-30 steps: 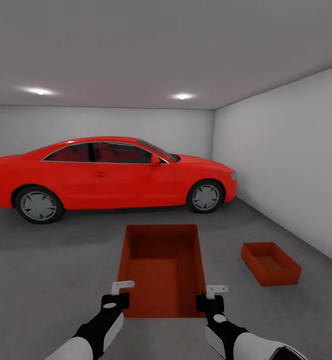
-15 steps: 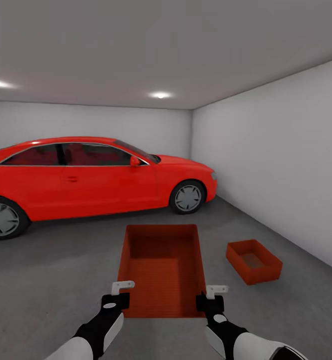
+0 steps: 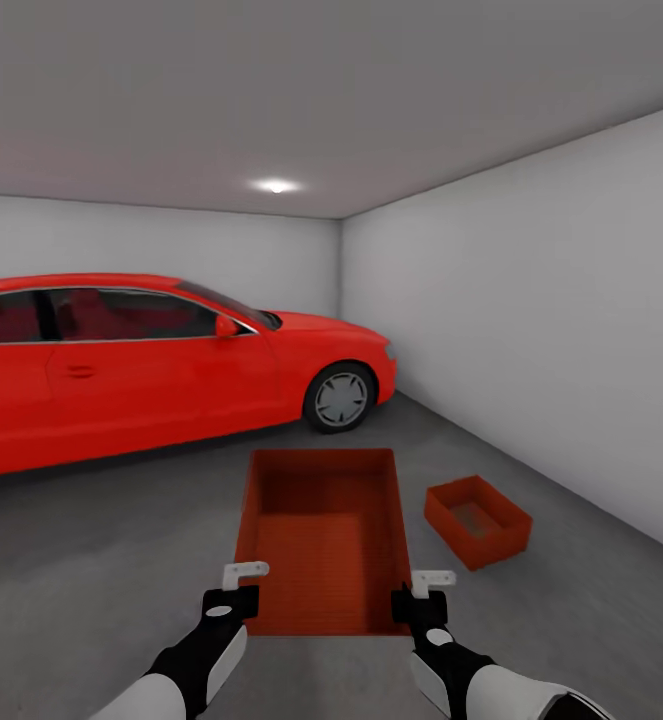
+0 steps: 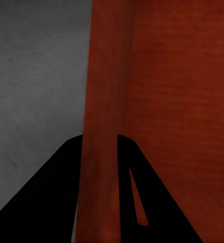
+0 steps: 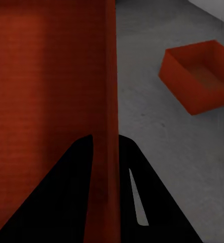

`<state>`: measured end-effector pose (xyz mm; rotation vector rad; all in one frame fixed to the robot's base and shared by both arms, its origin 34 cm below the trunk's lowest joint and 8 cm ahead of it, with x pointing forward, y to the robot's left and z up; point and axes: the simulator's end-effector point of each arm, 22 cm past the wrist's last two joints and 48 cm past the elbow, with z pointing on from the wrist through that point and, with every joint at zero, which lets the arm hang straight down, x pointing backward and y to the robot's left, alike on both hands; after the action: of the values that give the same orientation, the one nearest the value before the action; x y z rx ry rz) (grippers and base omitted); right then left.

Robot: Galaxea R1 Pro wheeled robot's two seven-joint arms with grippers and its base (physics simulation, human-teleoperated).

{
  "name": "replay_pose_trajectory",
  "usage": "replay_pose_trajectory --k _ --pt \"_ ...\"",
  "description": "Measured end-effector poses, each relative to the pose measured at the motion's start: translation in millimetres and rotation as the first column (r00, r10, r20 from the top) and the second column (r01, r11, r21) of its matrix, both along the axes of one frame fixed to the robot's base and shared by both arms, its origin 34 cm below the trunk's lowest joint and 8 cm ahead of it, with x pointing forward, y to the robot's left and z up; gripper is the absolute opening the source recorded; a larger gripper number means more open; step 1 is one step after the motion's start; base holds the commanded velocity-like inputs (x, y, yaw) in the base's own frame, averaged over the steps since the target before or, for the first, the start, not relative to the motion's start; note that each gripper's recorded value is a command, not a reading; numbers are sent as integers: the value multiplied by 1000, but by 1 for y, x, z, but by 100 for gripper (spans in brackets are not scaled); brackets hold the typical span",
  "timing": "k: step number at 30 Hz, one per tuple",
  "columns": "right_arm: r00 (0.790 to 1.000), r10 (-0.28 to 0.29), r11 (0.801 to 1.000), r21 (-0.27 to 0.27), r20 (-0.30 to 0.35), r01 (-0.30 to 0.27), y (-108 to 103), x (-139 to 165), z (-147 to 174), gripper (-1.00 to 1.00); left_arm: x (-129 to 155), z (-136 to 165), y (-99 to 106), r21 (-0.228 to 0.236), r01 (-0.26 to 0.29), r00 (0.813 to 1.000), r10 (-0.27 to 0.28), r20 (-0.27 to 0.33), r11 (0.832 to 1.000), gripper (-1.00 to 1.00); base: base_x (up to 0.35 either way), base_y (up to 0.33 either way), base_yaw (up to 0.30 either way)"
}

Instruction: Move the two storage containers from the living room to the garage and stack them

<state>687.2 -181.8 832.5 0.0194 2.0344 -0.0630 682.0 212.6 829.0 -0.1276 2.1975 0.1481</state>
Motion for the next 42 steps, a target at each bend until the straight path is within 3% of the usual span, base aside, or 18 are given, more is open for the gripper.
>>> replay_pose_trajectory --k 42 --pt "1000 0 1000 0 -1 0 0 0 0 -100 0 -1 0 1 1 1000 -1 -2 1000 -100 312 193 -283"
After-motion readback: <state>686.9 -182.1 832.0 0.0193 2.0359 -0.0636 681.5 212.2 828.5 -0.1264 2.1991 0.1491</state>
